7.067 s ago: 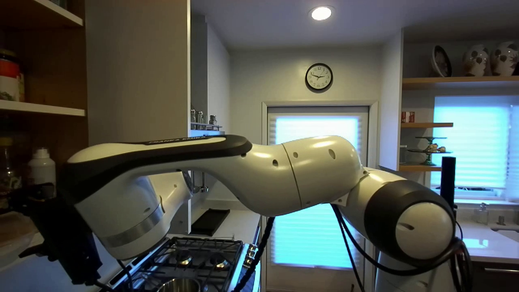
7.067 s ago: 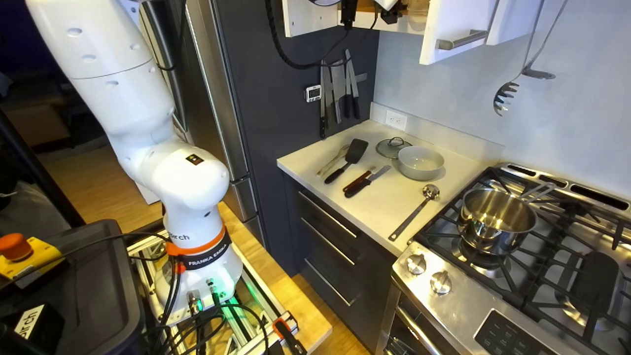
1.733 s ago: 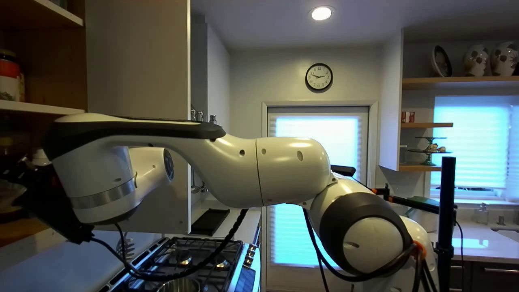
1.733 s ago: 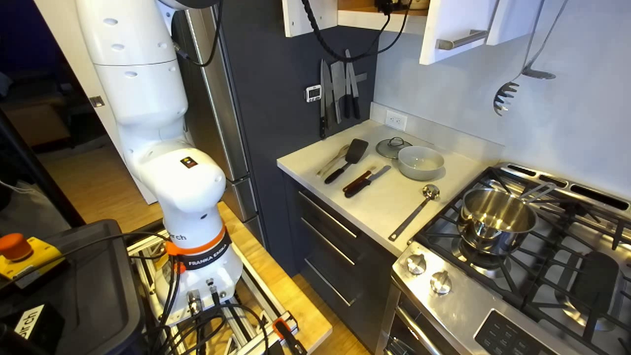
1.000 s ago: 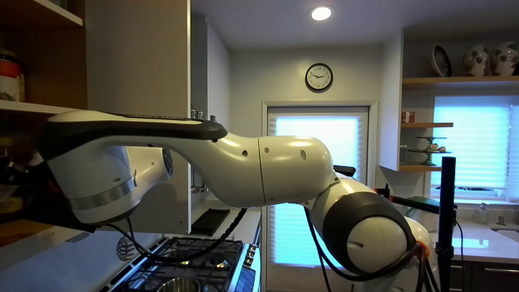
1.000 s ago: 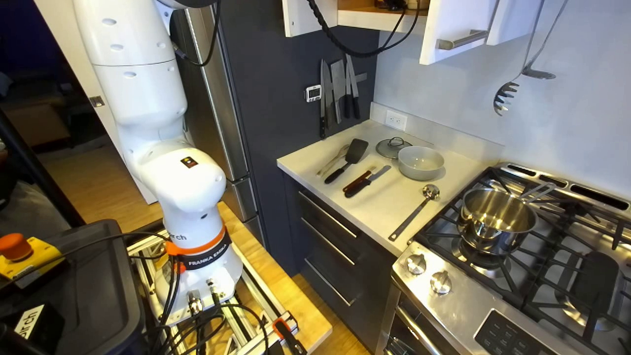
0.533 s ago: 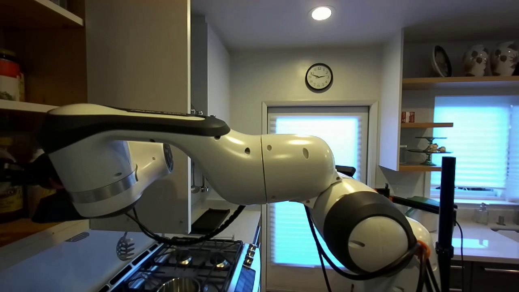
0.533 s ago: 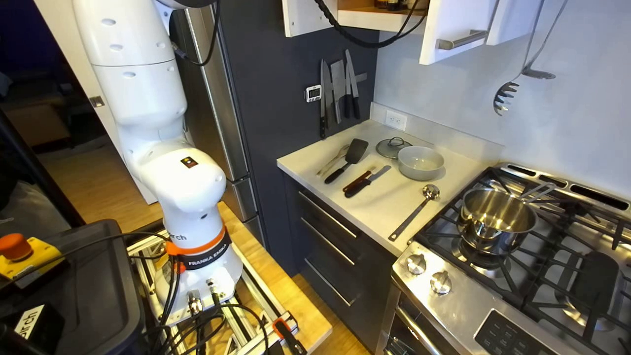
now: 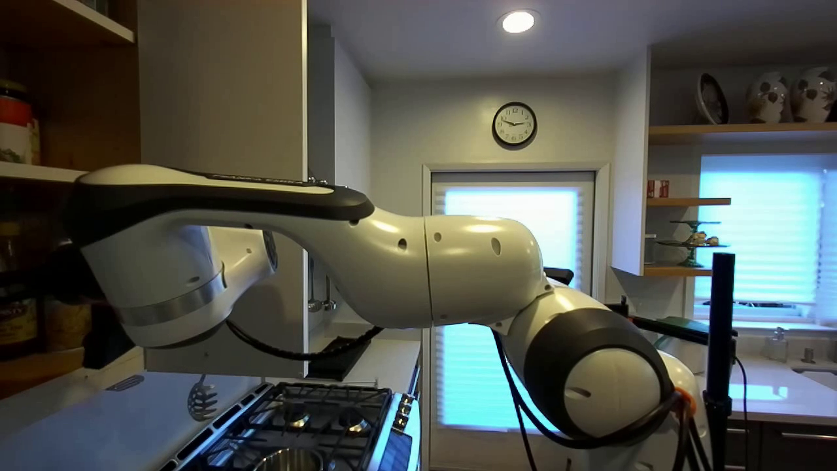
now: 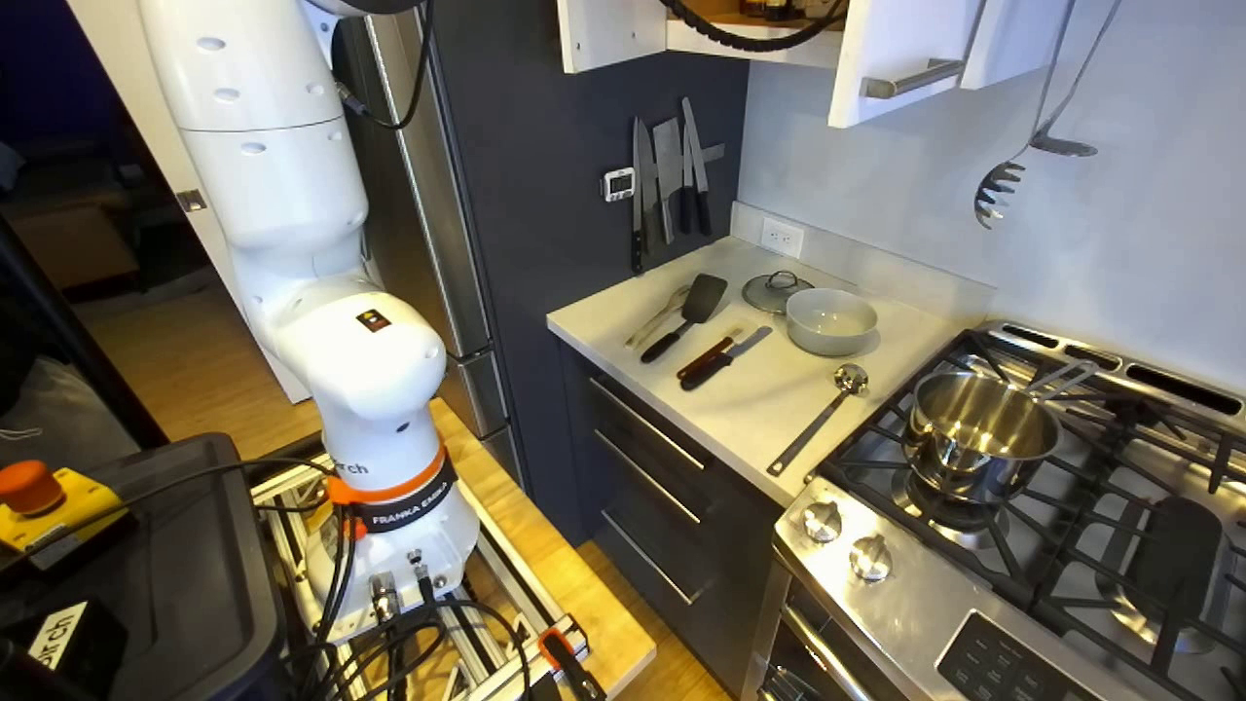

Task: Turn the clear bowl in the upper cabinet upside down

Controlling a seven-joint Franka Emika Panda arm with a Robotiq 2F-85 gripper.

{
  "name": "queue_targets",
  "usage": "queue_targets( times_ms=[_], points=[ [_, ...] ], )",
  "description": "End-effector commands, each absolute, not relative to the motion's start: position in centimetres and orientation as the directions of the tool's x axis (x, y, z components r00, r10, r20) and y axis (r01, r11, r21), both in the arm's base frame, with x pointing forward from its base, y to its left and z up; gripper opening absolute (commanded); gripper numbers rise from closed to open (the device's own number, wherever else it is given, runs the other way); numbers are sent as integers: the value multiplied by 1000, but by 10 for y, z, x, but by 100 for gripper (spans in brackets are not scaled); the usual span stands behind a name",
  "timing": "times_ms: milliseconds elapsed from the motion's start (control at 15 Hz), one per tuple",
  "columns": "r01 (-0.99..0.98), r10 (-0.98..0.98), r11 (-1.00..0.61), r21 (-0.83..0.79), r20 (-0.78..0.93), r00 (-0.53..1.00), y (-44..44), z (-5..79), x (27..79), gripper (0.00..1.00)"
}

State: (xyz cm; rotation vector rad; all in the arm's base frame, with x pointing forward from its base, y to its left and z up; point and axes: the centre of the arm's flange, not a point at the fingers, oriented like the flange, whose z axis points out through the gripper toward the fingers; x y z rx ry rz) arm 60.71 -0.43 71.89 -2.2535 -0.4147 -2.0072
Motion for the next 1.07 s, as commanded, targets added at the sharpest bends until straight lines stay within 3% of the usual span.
queue_targets(
  times_ms=[0, 467, 533, 800, 867, 1000],
  points=[
    [304, 329, -905, 296, 942, 61, -9, 710, 597, 63],
    [332, 630, -724, 604, 776, -37, -15, 700, 591, 63],
    [302, 557, -789, 534, 830, -14, -6, 710, 605, 88],
    [311, 606, -750, 584, 795, -30, -7, 707, 603, 88],
    [311, 608, -749, 585, 794, -30, -7, 708, 603, 63],
    [315, 662, -699, 642, 747, -53, -6, 704, 605, 63]
  ],
)
